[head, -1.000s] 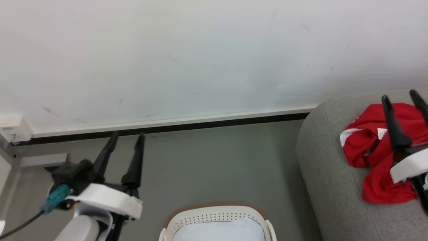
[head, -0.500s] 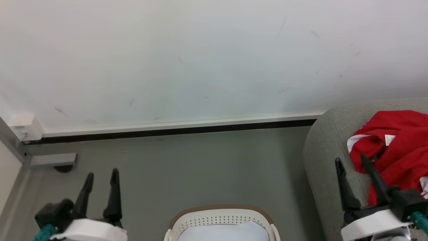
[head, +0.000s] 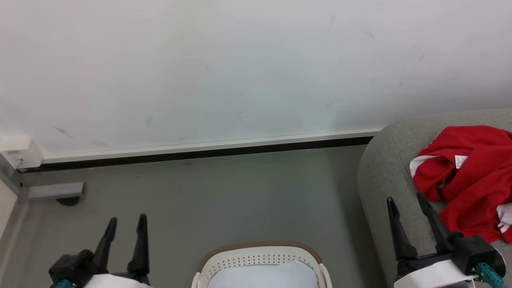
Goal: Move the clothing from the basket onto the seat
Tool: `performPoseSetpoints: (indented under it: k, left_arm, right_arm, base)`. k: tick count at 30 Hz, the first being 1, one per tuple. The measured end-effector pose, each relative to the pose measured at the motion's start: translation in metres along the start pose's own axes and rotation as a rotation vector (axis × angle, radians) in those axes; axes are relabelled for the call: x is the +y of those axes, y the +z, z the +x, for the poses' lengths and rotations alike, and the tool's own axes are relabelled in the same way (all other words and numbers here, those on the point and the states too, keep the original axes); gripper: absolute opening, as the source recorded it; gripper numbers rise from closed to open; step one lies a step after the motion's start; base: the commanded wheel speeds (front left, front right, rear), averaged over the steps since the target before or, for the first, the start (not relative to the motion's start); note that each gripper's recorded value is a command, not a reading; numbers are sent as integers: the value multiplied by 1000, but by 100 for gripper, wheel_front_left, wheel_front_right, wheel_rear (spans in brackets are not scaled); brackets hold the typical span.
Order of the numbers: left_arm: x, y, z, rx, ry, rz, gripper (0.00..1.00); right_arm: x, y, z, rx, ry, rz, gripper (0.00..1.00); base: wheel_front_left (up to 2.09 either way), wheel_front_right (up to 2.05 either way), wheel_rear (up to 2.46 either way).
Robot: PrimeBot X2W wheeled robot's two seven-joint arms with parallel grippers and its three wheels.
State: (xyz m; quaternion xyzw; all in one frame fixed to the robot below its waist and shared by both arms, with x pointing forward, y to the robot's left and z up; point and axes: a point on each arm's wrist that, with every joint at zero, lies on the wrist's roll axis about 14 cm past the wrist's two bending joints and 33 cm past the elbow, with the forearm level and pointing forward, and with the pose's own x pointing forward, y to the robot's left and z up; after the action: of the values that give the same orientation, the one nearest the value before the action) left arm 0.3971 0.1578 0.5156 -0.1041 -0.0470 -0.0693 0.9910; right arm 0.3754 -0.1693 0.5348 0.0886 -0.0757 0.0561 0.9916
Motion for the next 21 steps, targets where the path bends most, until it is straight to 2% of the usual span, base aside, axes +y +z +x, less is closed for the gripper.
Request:
performPoseSetpoints:
  k: [21]
  left_arm:
    - [-3, -2, 3, -1, -4, 15, 100]
  right_arm:
    - [14, -8, 4, 20, 28, 28, 100]
  base:
    - [0, 0, 0]
